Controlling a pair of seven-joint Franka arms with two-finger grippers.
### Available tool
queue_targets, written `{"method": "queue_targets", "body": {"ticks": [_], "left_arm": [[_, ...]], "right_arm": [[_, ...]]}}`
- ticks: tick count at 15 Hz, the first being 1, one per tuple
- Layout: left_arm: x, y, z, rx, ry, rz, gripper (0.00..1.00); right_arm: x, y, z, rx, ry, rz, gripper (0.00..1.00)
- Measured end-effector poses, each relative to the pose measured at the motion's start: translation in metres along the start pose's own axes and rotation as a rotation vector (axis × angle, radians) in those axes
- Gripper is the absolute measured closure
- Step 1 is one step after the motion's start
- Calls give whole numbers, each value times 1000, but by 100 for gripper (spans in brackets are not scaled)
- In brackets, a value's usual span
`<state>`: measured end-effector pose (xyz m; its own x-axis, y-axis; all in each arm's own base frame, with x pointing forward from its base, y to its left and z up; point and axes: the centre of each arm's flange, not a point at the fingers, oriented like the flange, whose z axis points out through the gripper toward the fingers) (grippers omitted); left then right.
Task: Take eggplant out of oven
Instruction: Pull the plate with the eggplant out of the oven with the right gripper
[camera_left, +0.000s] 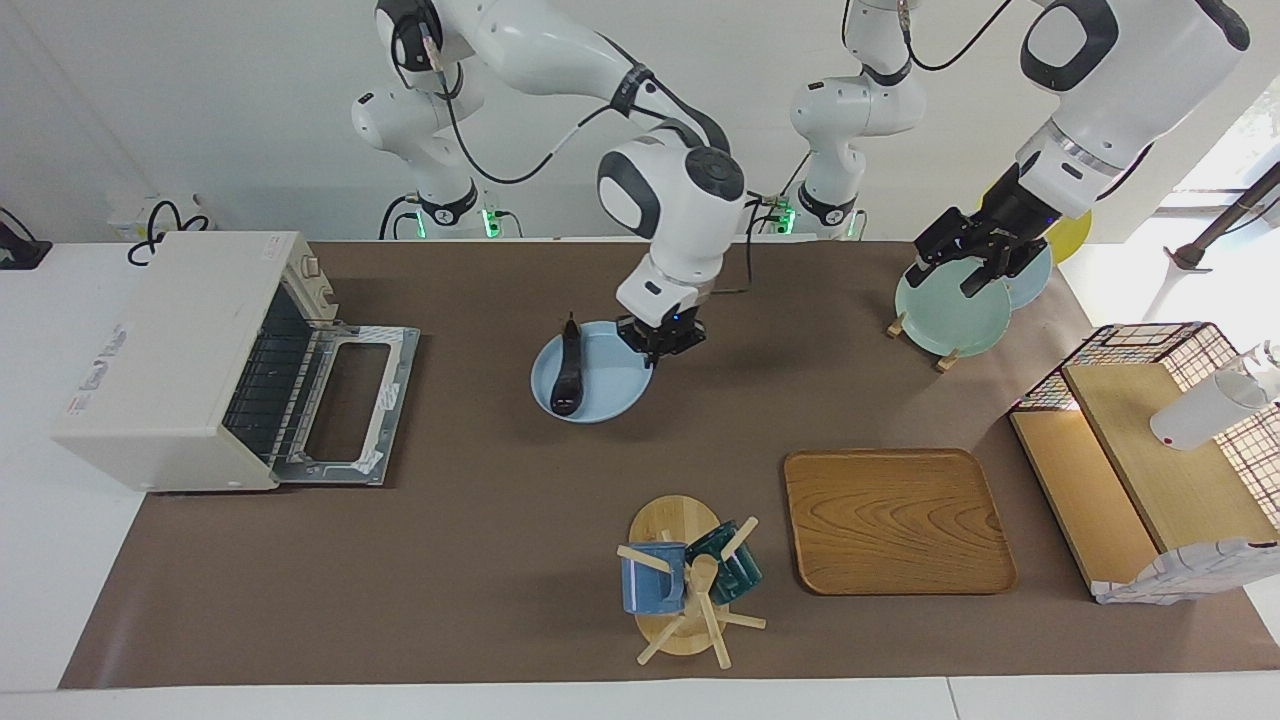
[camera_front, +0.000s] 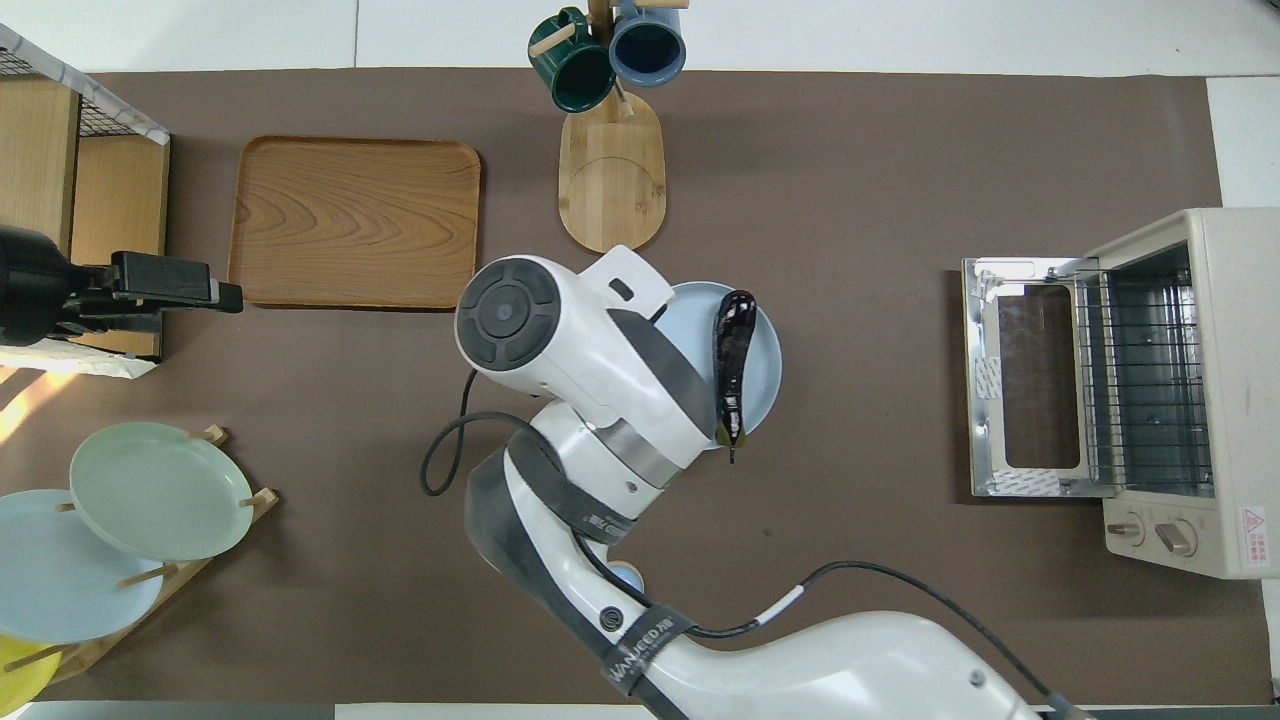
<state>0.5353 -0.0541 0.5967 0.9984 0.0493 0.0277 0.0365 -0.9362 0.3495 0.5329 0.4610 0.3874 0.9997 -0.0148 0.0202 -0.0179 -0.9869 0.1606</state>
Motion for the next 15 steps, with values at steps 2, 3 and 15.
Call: {"method": "queue_targets", "body": {"ticks": [2, 3, 15], "left_arm": [[1, -5, 0, 0, 1, -16, 0], [1, -9, -1, 1, 2, -22, 0], [3, -9, -2, 0, 19, -59, 0]], "right_arm": [[-7, -35, 24, 28, 19, 21, 97], [-9, -46, 30, 46, 33, 27, 97], [38, 30, -14, 125, 25, 145, 61]]}}
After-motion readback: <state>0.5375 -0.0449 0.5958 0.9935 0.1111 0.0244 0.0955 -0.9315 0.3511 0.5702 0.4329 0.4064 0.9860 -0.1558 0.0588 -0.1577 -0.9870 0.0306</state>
